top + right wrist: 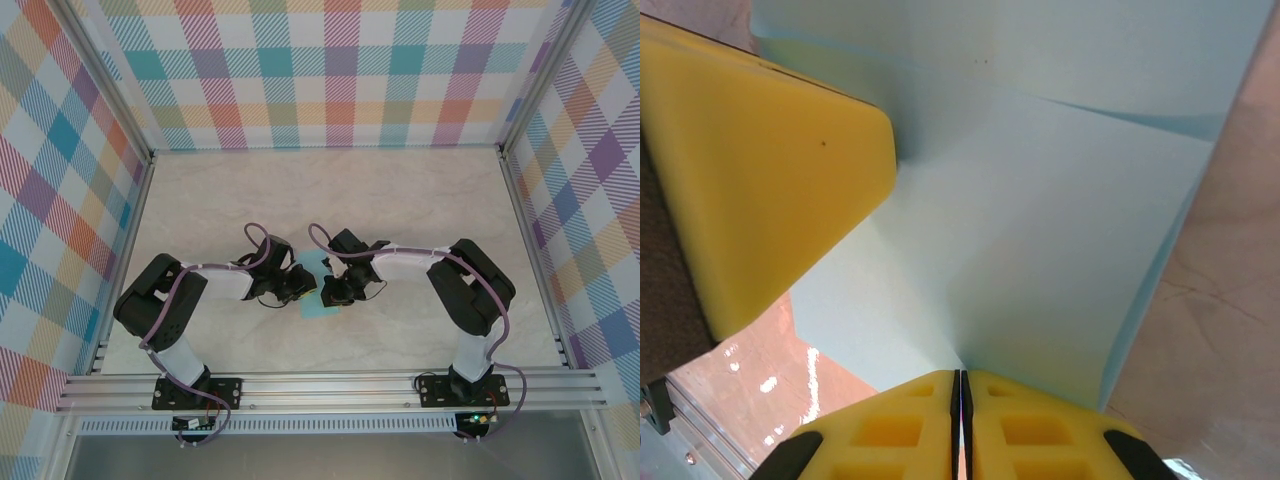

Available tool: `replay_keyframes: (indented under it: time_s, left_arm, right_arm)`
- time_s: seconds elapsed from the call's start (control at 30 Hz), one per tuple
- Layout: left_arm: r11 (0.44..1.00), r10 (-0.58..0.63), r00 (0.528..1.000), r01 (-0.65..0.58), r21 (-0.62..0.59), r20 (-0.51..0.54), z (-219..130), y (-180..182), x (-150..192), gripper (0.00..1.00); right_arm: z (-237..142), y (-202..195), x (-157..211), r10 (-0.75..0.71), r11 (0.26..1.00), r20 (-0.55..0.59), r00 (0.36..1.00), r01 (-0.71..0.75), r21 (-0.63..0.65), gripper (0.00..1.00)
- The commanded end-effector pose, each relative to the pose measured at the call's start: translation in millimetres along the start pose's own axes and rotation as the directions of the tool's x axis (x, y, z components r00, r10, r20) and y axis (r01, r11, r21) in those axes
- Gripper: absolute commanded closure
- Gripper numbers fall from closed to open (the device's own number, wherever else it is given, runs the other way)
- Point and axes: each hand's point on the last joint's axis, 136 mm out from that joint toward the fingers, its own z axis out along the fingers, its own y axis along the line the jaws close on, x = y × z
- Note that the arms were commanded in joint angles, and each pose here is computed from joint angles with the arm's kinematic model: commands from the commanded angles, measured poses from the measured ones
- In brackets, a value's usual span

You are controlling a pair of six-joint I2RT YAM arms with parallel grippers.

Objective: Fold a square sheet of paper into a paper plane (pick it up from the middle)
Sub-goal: Fold the triangle a second time at the center of the table.

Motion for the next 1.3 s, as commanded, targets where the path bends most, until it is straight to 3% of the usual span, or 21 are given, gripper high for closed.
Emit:
replay_keyframes:
  time_s: [0.0,0.8,1.03,1.27]
  left_arm:
    - [0.994,-0.018,1.000,0.018,-0.110,0.002,2.8,25.3,6.2,0.83]
    - [0.990,-0.011,1.000,0.013,-0.143,0.010,0.7,31.4,5.7,0.83]
    - [0.991,-0.007,1.000,0.009,-0.130,0.011,-0.5,27.5,5.1,0.83]
    - [0.992,-0.009,1.000,0.011,-0.124,0.012,0.0,25.3,4.0,0.83]
  right_arm:
    - [5.8,-11.0,16.8,0.019,1.000,-0.055,0.998,-0.018,0.012,0.88]
    - [-11.6,-26.7,49.8,0.055,0.992,-0.084,0.995,-0.064,-0.106,0.88]
    - [-42.7,12.0,24.6,-0.024,0.977,0.031,0.999,0.030,-0.210,0.87]
    - [-27.2,9.2,5.2,-0.004,0.982,0.024,1.000,0.008,-0.187,0.88]
